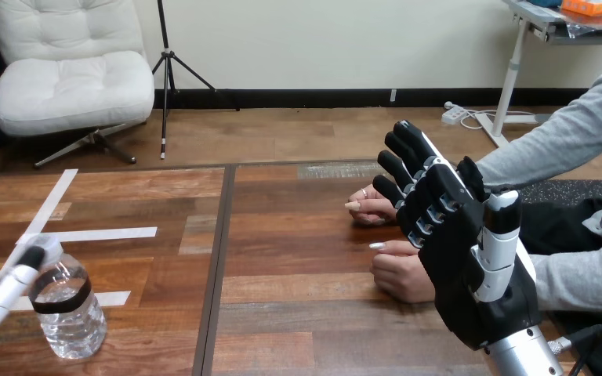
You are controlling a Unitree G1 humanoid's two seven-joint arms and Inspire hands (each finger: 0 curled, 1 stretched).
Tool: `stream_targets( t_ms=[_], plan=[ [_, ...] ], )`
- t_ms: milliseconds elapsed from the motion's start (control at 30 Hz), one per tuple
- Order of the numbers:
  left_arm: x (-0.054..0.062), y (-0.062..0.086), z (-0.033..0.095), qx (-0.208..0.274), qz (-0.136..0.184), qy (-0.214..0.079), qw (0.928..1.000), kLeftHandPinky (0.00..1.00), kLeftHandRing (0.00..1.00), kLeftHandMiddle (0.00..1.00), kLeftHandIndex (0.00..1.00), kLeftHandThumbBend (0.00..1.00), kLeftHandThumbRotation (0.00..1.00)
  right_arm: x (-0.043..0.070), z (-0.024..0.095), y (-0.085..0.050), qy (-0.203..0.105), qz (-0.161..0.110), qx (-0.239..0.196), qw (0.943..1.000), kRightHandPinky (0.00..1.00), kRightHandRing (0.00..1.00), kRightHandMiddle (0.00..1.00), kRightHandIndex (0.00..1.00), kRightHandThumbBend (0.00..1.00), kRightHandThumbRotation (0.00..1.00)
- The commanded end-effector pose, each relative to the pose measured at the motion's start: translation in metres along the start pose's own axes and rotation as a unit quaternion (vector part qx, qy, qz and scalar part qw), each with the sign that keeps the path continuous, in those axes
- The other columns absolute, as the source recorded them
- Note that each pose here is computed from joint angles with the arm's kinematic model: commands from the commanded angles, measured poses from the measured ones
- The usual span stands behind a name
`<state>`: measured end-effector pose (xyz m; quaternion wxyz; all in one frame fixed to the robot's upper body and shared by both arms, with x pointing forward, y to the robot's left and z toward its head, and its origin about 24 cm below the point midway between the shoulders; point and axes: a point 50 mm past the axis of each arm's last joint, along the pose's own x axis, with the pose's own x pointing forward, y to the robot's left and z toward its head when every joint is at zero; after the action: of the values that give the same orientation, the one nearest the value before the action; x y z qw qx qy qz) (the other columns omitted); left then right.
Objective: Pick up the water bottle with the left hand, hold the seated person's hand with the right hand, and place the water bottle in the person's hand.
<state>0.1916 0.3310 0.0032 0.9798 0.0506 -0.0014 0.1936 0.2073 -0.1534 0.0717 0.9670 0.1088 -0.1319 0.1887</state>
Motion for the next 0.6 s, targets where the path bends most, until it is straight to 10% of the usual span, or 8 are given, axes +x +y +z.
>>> stream_targets(
  t_ms=[0,567],
  plan=[
    [0.0203,-0.0041,0.02,0.016,-0.015,-0.041,0.9989,1.0,1.0,1.0,1.0,1.0,0.02,0.0064,0.0123,-0.0002,-0.031,0.009,-0.005,0.9995,1.0,1.0,0.99,0.96,0.95,1.0],
    [0.0193,-0.0054,0.0207,0.01,-0.027,-0.048,0.9984,1.0,1.0,1.0,1.0,1.0,0.0,0.0061,0.0124,-0.0001,-0.029,0.007,-0.008,0.9995,1.0,1.0,0.99,0.96,0.95,1.0]
  ],
)
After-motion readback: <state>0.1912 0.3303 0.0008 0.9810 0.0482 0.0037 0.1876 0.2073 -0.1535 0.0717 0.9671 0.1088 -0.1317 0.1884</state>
